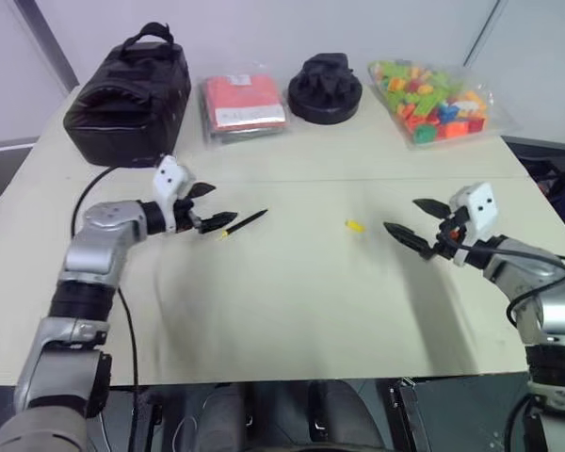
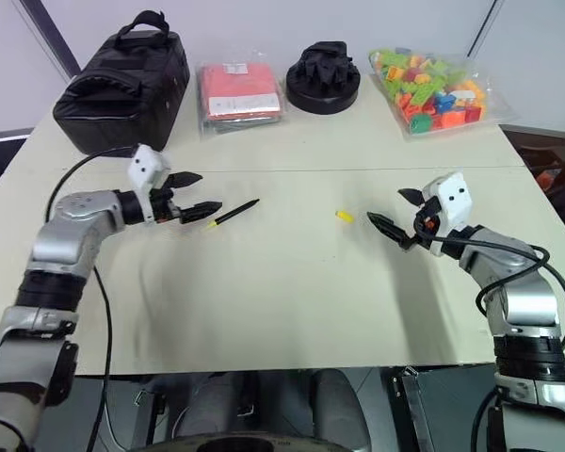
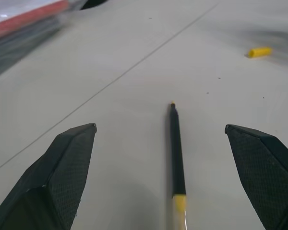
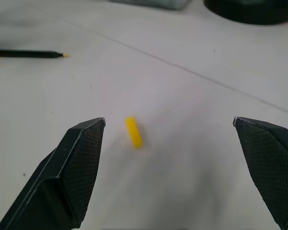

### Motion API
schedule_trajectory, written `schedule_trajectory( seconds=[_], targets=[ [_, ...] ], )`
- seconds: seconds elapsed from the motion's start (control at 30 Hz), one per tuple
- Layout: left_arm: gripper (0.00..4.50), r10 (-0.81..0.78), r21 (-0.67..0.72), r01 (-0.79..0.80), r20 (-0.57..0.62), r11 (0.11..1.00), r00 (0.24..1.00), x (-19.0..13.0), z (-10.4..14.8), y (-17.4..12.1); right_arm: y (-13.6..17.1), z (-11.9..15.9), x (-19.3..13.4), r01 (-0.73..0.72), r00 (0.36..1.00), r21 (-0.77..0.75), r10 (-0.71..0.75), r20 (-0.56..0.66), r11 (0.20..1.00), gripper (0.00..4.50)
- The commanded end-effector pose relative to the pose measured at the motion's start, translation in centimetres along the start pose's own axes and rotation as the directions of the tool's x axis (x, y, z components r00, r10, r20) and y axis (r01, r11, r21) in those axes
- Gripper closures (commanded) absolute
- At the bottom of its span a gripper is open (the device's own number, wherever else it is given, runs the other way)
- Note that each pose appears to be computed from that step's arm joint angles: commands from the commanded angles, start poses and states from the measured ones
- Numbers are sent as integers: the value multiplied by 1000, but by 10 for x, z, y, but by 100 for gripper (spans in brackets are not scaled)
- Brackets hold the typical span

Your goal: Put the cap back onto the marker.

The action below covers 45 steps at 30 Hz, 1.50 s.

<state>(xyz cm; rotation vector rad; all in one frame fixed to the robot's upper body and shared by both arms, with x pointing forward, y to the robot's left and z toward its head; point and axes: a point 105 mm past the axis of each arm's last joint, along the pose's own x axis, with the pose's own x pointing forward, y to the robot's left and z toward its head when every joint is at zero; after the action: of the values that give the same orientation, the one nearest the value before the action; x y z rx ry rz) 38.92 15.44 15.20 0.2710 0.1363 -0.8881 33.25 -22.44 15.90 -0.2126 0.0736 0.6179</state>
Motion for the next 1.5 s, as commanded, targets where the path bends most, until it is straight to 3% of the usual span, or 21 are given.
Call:
schedule_trajectory(
  seconds=[0.03,0.4,0.83,1.33,1.43,1.5],
  targets=[
    [0,-2,35,1,20,999,1000,14,7,4,8,19,1,-23,999,-31,24,48,999,7],
    [0,-22,-2,22,-22,1000,1000,47,-15,-2,20,14,-2,-43,998,-1,43,44,999,7],
    [0,-30,20,32,-62,999,998,58,-21,-4,48,14,-13,-176,984,61,175,19,982,7],
    [0,-20,24,22,-94,999,995,67,-33,-10,44,10,-13,-149,989,42,149,15,988,7],
    [81,-40,51,47,-126,998,991,68,-37,-14,43,9,-13,-142,990,42,142,14,989,0],
    [180,-39,55,47,-147,997,988,67,-41,-14,43,9,-13,-135,991,47,134,19,990,0]
  ],
)
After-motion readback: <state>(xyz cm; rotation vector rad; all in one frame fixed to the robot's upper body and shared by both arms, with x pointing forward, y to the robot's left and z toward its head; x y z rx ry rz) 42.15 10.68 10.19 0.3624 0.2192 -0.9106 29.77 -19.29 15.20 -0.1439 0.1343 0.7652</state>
